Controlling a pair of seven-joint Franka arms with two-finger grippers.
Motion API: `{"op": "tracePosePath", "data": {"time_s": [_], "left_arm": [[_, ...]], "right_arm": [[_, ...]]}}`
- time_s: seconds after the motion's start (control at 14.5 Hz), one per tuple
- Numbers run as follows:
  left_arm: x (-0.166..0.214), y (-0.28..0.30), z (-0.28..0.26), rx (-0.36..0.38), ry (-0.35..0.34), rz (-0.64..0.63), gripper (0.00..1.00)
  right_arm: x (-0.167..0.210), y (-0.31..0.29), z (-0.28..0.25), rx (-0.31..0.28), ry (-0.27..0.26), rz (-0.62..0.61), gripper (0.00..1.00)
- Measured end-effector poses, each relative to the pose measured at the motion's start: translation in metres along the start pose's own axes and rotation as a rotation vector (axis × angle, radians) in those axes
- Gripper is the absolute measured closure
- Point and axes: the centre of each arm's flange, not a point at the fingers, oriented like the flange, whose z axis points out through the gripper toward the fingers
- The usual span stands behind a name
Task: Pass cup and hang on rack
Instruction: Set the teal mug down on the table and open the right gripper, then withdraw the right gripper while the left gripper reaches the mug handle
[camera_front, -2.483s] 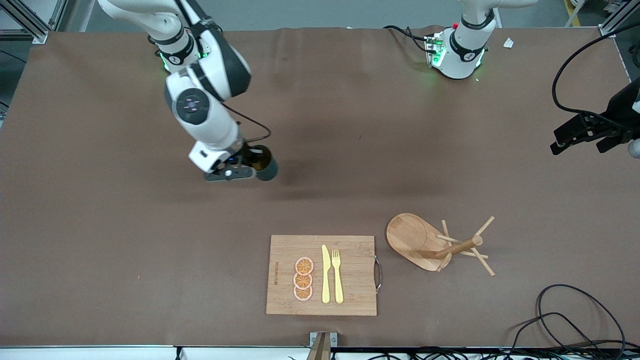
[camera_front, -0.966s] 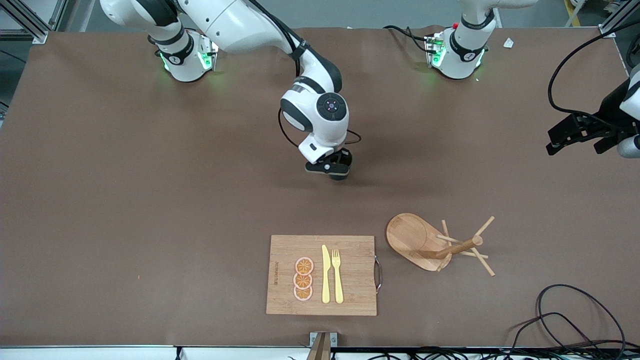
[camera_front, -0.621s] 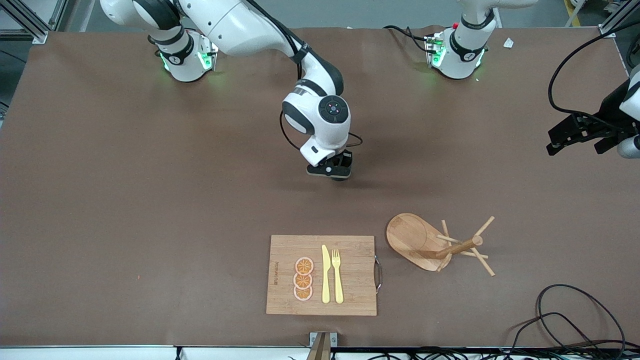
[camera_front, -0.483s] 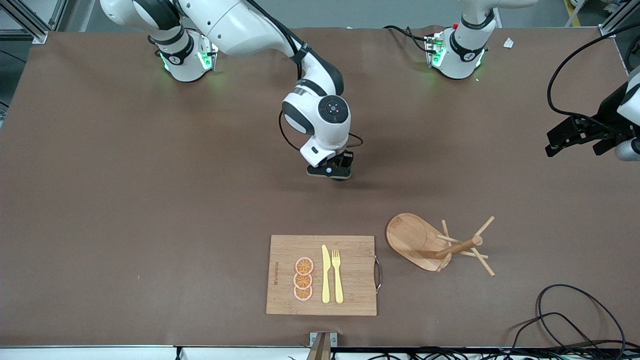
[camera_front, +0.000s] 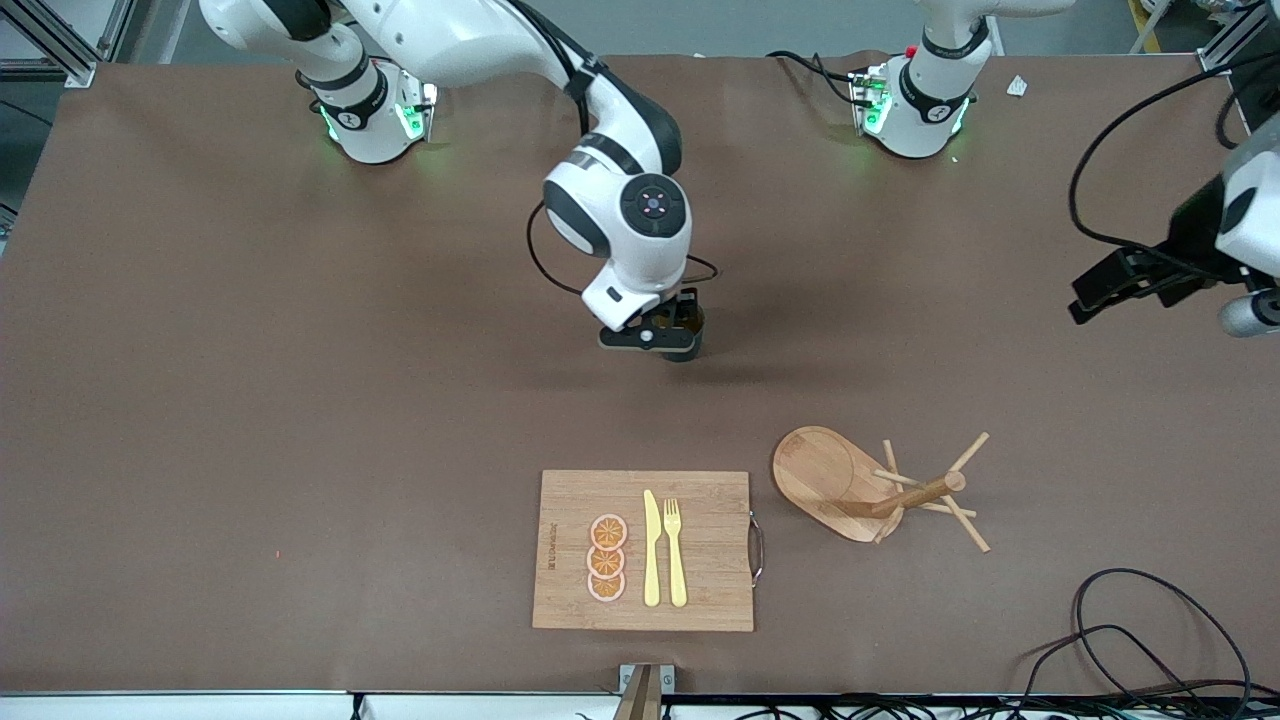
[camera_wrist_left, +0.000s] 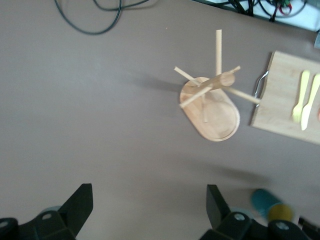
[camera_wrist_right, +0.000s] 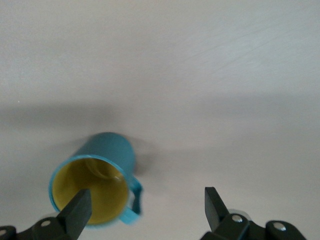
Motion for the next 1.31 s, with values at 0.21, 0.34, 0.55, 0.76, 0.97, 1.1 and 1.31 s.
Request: {"op": "tracePosePath", "data": {"time_s": [0.21, 0.34, 0.55, 0.76, 0.97, 1.1, 1.31], "left_arm": [[-0.022, 0.041, 0.001, -0.009, -0.011, -0.181, 0.0], [-0.037, 0.07, 0.007, 0.01, -0.015, -0.267, 0.0], [-0.069, 0.128, 0.029, 0.087, 0.019, -0.324, 0.0], [-0.106, 0.183, 0.057, 0.139, 0.038, -0.371, 0.0], [-0.137, 0.225, 0.091, 0.202, 0.073, -0.407, 0.0], [-0.165, 0.259, 0.122, 0.255, 0.116, -0.4, 0.0], [-0.223, 0.31, 0.177, 0.33, 0.212, -0.355, 0.0]], "right_arm": [[0.035, 0.073, -0.043, -0.025, -0.058, -0.081, 0.0], [0.058, 0.128, -0.057, -0.026, -0.082, -0.127, 0.0], [0.077, 0.219, -0.07, -0.019, -0.107, -0.15, 0.0], [0.08, 0.308, -0.093, -0.009, -0.127, -0.14, 0.0], [0.077, 0.384, -0.122, 0.002, -0.12, -0.129, 0.0], [0.072, 0.427, -0.14, -0.001, -0.116, -0.089, 0.0], [0.061, 0.477, -0.163, -0.003, -0.118, -0.051, 0.0]]}}
